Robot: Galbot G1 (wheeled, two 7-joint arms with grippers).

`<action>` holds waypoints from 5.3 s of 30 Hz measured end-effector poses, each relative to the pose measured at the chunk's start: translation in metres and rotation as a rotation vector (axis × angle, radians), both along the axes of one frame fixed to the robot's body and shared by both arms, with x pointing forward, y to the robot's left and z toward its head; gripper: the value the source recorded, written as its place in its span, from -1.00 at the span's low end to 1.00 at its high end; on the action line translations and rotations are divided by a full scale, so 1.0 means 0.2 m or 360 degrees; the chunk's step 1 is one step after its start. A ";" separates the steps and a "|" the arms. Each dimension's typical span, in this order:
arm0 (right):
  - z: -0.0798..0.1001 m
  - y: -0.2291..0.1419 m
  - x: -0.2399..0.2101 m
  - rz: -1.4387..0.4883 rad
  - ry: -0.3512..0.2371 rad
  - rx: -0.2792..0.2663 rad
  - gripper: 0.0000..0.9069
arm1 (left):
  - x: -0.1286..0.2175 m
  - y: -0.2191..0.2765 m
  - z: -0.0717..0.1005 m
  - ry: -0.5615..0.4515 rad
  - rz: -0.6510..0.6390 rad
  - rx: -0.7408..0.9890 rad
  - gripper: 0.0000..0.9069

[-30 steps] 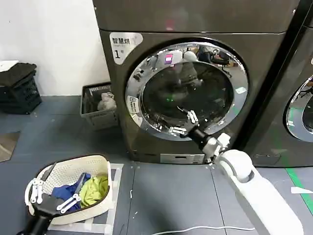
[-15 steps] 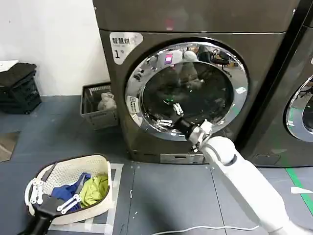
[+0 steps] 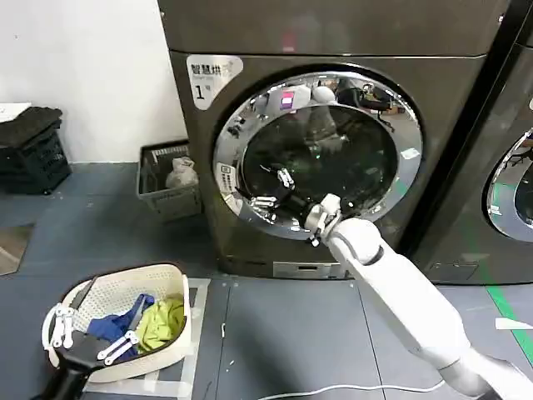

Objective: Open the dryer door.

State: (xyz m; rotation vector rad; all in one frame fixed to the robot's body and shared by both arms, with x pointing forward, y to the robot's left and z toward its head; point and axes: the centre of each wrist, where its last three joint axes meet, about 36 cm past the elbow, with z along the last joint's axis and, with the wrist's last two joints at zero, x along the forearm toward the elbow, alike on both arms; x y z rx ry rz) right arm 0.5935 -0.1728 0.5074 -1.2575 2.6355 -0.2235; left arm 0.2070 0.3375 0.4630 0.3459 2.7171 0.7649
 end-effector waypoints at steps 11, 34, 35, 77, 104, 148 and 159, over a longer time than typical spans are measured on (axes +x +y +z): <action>-0.05 0.05 0.09 0.0044 0.0019 -0.0004 1.00 | -0.01 0.01 0.01 -0.0001 0.0010 0.0005 1.00; -0.06 -0.04 0.13 0.0378 0.0076 0.0053 1.00 | -0.02 0.01 0.01 0.0000 0.0024 0.0005 1.00; -0.06 -0.05 0.13 0.0410 0.0063 0.0071 1.00 | -0.02 0.01 0.01 0.0001 0.0024 0.0005 1.00; 0.05 -0.75 -0.19 0.1298 0.0005 0.0034 1.00 | 0.38 -0.03 -0.03 -0.0028 -0.0227 0.0025 1.00; 0.10 -1.32 -0.87 0.0926 -0.0084 -0.0018 1.00 | 0.84 0.05 0.05 -0.0093 -0.0579 0.0254 1.00; 0.10 -1.79 -2.56 -0.2789 -0.0125 -0.0284 1.00 | 1.62 -0.78 0.07 -0.0233 -0.1448 0.0467 1.00; 0.08 -1.79 -2.77 -0.3087 -0.0121 -0.0289 1.00 | 1.72 -0.97 0.09 -0.0259 -0.1553 0.0482 1.00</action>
